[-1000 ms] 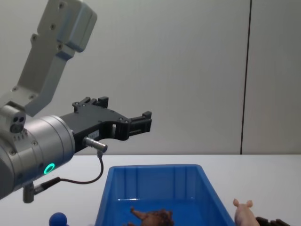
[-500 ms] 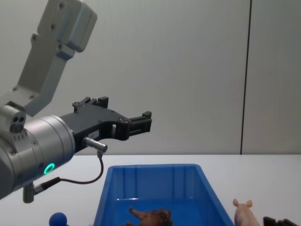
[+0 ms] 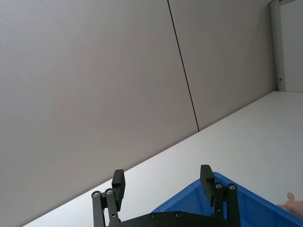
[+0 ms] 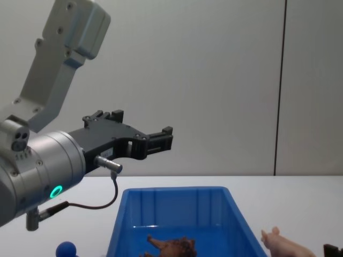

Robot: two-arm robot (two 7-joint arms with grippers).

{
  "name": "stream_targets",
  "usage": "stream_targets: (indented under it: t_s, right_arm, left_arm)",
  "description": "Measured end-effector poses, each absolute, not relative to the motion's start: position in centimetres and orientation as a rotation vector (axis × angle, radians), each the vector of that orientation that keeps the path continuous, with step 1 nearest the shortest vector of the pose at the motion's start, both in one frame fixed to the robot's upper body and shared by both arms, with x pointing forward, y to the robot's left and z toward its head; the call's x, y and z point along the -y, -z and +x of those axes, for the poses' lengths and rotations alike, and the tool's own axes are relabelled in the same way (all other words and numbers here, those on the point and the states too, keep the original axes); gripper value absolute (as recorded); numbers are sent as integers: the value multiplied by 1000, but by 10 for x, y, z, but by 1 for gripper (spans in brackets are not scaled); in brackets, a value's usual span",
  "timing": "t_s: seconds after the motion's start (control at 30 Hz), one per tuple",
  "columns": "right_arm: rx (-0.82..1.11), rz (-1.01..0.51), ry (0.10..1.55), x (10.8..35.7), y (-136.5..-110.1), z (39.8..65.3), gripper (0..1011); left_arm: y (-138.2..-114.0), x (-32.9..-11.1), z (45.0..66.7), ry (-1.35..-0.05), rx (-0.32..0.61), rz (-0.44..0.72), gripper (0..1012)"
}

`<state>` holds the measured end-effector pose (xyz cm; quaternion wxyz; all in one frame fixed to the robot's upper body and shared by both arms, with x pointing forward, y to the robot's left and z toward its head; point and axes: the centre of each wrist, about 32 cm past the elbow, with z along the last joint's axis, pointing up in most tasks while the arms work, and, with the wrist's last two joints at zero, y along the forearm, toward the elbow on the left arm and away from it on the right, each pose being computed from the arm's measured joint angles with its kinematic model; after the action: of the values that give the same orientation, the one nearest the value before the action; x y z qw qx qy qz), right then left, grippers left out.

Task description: Pick up the two dolls from the table and place them into the box.

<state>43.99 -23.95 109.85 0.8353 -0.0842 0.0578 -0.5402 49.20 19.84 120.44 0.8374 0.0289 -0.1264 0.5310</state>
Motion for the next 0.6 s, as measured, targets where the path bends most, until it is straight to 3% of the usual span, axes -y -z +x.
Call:
stream_targets:
  t_s: [0.5,0.6]
  right_arm:
    - [-174,-153,1116,245,-1097,440,443]
    - [-187,-143,1102,245,-1096,443,389]
  left_arm:
    - [-1204,-198,492,-1124,267,61,1000]
    - [-1204,-198,492,-1124,268,61,1001]
